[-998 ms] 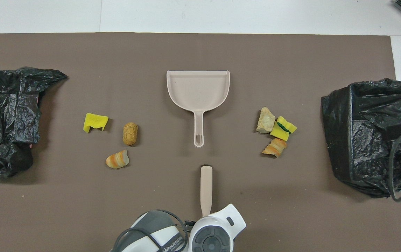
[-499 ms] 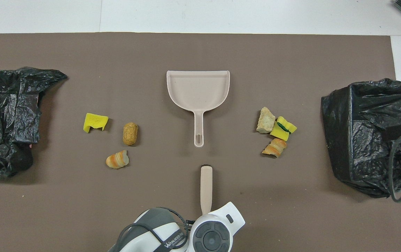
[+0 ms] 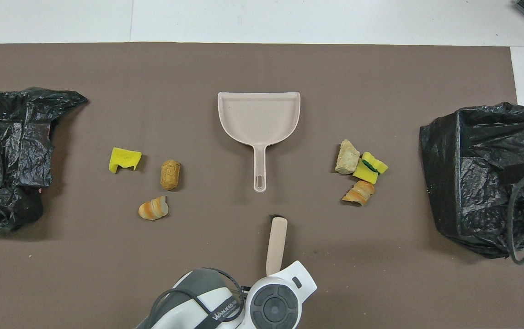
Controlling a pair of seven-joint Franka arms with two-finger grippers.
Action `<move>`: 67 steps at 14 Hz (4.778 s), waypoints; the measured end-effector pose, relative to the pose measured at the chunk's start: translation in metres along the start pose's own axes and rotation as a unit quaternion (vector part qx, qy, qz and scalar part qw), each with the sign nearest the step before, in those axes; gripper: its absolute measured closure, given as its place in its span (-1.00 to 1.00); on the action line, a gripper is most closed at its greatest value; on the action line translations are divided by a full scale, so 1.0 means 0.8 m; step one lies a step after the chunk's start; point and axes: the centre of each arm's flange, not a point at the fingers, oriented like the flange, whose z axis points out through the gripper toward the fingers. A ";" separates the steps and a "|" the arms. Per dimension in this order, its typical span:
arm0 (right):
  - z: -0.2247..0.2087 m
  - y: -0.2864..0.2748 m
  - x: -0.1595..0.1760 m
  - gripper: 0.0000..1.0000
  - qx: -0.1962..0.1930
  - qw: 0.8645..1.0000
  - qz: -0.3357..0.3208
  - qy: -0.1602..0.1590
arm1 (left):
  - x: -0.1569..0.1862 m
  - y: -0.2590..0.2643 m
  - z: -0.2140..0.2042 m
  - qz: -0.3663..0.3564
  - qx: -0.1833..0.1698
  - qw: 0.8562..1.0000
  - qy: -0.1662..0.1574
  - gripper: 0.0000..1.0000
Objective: Sweep and dump trash in bin
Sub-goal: 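Grasp the beige brush handle with the left gripper and lift it, then grasp the dustpan with the right gripper while the left gripper holds the brush, then set the dustpan by the snacks while the left gripper lowers the brush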
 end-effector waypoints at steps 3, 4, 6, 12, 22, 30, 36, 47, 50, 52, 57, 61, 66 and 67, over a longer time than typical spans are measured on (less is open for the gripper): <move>0.000 -0.003 0.000 -1.00 0.000 1.000 -0.004 0.000 | 0.035 -0.036 -0.045 -0.033 0.006 0.999 0.006 0.47; 0.000 -0.009 0.000 -1.00 -0.001 1.000 -0.008 0.000 | 0.044 -0.051 -0.055 -0.044 0.009 0.999 0.011 0.47; -0.001 -0.028 0.000 -1.00 -0.001 1.000 -0.023 0.001 | 0.064 -0.088 -0.068 -0.070 0.018 0.997 0.019 0.47; 0.026 -0.161 0.015 -1.00 -0.004 0.997 -0.073 0.006 | 0.134 -0.218 -0.094 -0.140 0.026 0.989 0.037 0.47; 0.256 -0.451 0.086 -1.00 0.032 0.998 0.057 -0.021 | 0.179 -0.505 -0.111 -0.076 0.009 0.997 0.032 0.47; 0.334 -0.515 0.087 -1.00 0.048 0.997 0.053 -0.042 | 0.174 -0.542 -0.054 -0.015 -0.005 1.000 0.012 0.47; 0.346 -0.515 0.093 -0.56 0.052 0.997 0.053 -0.034 | 0.172 -0.450 -0.038 0.084 0.009 0.996 -0.006 0.47; 0.334 -0.507 0.087 0.37 0.044 0.998 -0.023 -0.045 | 0.170 -0.474 -0.055 -0.018 0.009 1.000 -0.006 0.47; 0.255 -0.444 0.086 0.37 0.045 0.988 -0.134 -0.060 | 0.163 -0.468 -0.055 -0.048 0.015 0.999 -0.013 0.47; 0.196 -0.379 0.078 0.37 0.053 0.972 -0.218 -0.069 | 0.158 -0.463 -0.051 -0.050 0.018 0.998 -0.016 0.47; 0.202 -0.349 0.036 0.37 0.044 0.885 -0.457 -0.071 | 0.147 -0.444 -0.029 -0.036 0.026 0.999 -0.010 0.47; 0.245 -0.390 0.008 0.37 -0.013 0.829 -0.552 -0.090 | 0.151 -0.428 -0.025 -0.024 0.023 0.999 0.005 0.47; 0.290 -0.446 -0.013 0.37 -0.023 0.804 -0.586 -0.102 | 0.154 -0.414 -0.024 -0.014 0.019 1.000 0.015 0.47; 0.306 -0.458 -0.015 0.37 -0.024 0.803 -0.587 -0.100 | 0.154 -0.405 -0.021 -0.007 0.018 1.000 0.013 0.47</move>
